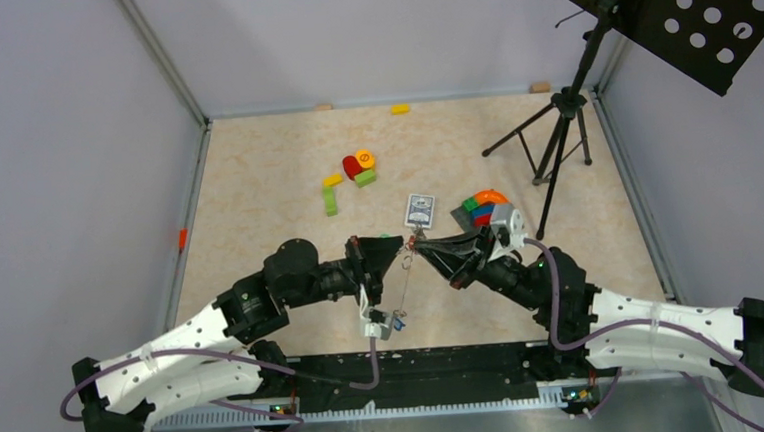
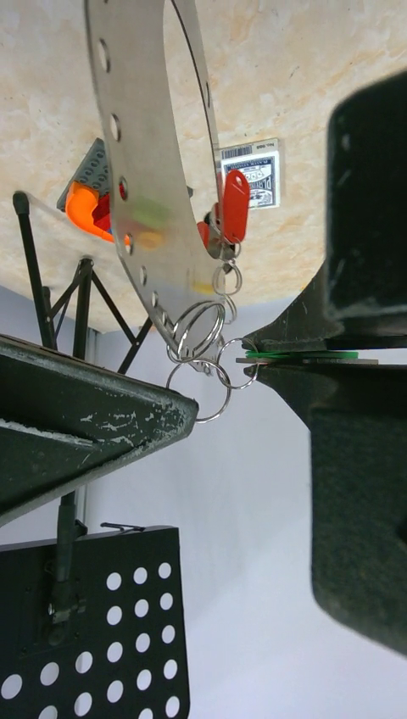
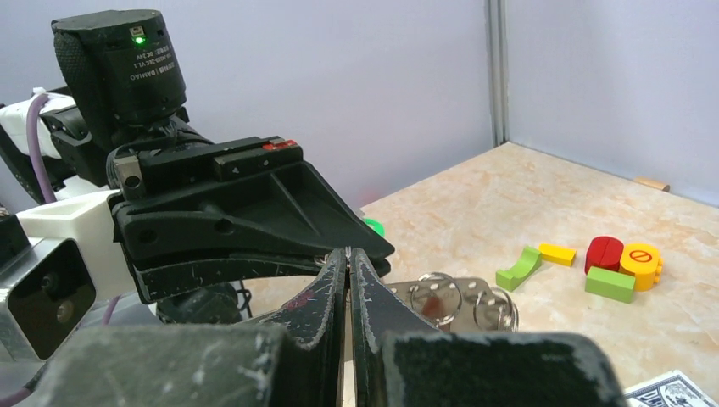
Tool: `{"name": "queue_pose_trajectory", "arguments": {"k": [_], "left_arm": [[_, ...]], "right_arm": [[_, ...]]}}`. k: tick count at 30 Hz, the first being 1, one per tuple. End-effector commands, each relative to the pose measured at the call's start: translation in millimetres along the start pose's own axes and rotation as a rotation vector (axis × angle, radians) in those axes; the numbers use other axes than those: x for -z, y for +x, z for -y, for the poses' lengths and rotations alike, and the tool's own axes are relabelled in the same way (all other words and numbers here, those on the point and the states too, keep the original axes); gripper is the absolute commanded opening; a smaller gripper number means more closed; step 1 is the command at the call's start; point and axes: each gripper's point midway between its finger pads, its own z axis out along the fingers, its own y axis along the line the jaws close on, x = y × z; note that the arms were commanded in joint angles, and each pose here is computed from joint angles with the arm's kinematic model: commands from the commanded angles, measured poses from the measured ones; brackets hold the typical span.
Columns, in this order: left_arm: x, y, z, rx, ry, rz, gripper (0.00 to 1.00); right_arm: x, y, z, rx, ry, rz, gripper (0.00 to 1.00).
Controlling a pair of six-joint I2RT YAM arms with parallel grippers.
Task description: Remove the keys from the keyring
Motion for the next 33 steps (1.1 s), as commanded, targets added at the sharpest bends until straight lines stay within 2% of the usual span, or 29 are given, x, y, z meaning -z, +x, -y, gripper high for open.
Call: {"name": "queue_pose_trajectory", "arguments": {"k": [1, 11, 18, 25, 33], "left_arm": [[-4.7, -1.5, -4.9, 0.017, -0.031, 0.014, 0.0], [-8.0, -4.6, -5.7, 0.029, -0.04, 0.036, 0.0], [-1.1, -0.5, -18.5, 0.03, -0.088, 0.002, 0.0], [5.9, 9.2, -29.8, 0.036, -0.137, -0.062, 0.0], [7.3, 8.1, -38.1, 0.022, -0.15, -0.062, 0.0]], "right_arm": [[-3.0, -26.1, -7.2, -0.028, -0.019, 0.103, 0.0], [-3.6, -21.4, -8.7, -0.024, -0.029, 0.083, 0.0], [7.4, -7.5, 0.5, 0.038, 0.002, 0.01, 0.0], [28.6, -6.9, 16.6, 0.054, 0.077, 0.006, 0.0], [37.1, 5.5, 20.0, 0.049, 0.087, -0.034, 0.0]]}}
